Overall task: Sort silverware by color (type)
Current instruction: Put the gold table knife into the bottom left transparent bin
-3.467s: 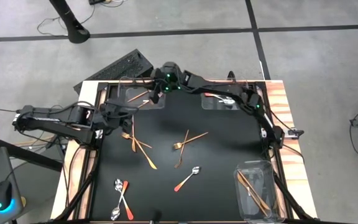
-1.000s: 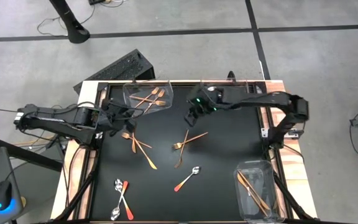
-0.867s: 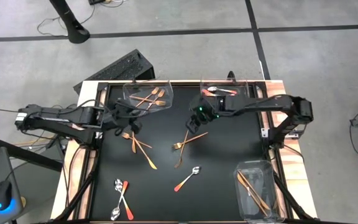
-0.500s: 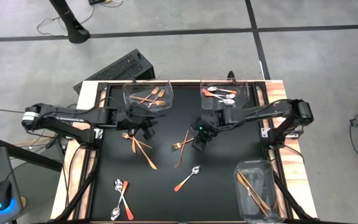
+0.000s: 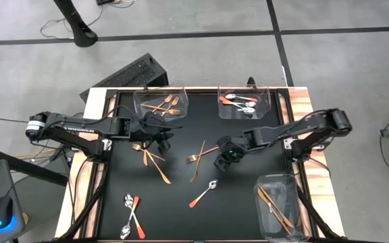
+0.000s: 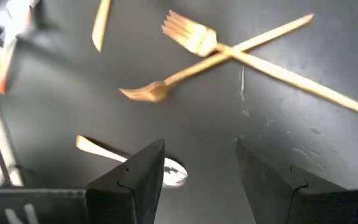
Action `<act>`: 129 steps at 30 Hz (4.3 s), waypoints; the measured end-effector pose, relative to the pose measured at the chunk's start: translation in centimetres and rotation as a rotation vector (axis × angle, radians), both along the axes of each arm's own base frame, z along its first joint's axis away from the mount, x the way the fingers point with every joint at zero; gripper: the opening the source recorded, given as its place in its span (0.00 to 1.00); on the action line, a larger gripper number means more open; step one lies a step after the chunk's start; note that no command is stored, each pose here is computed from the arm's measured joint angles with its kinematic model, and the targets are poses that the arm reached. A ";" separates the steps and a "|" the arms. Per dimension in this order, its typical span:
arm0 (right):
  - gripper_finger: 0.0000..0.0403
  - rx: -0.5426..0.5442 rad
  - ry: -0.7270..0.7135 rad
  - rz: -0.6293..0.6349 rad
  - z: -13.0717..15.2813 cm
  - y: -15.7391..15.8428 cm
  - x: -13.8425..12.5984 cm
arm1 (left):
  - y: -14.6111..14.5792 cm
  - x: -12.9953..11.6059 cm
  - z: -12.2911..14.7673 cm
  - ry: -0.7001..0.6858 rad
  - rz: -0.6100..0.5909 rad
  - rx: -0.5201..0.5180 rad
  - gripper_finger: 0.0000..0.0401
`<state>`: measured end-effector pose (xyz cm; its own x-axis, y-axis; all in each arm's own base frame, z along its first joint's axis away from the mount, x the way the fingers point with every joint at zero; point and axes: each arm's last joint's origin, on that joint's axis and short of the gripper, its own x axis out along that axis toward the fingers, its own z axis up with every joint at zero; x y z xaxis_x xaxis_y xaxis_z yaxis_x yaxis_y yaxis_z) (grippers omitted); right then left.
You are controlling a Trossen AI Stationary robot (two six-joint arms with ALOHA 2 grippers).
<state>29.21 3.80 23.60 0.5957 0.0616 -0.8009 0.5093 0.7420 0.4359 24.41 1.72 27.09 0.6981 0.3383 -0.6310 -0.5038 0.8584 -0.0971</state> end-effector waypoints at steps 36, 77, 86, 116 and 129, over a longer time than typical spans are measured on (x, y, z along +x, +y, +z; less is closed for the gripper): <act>0.46 -0.124 -0.488 -0.089 6.4 -4.2 -3.6 | 0.0 -5.9 9.2 -0.557 -0.115 0.217 0.29; 0.03 -0.084 -0.575 -0.127 7.9 1.8 2.2 | -0.5 -10.8 8.2 -0.495 -0.195 0.187 0.29; 0.03 -0.054 -0.382 -0.100 8.1 6.1 5.8 | -1.3 -10.5 6.3 -0.594 -0.408 0.065 0.29; 0.03 -0.025 -0.069 0.001 5.6 7.0 14.2 | -4.8 -13.6 -6.7 -0.302 -0.382 -0.464 0.29; 0.03 -0.051 -0.030 0.093 5.5 8.7 13.3 | -6.2 -13.5 -9.6 -0.177 -0.303 -0.494 0.29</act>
<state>42.49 12.46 29.14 0.6128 0.0770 -0.7865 0.4248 0.8071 0.4101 10.95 -4.53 17.50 0.8265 -0.1953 -0.5280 -0.1838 0.7929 -0.5809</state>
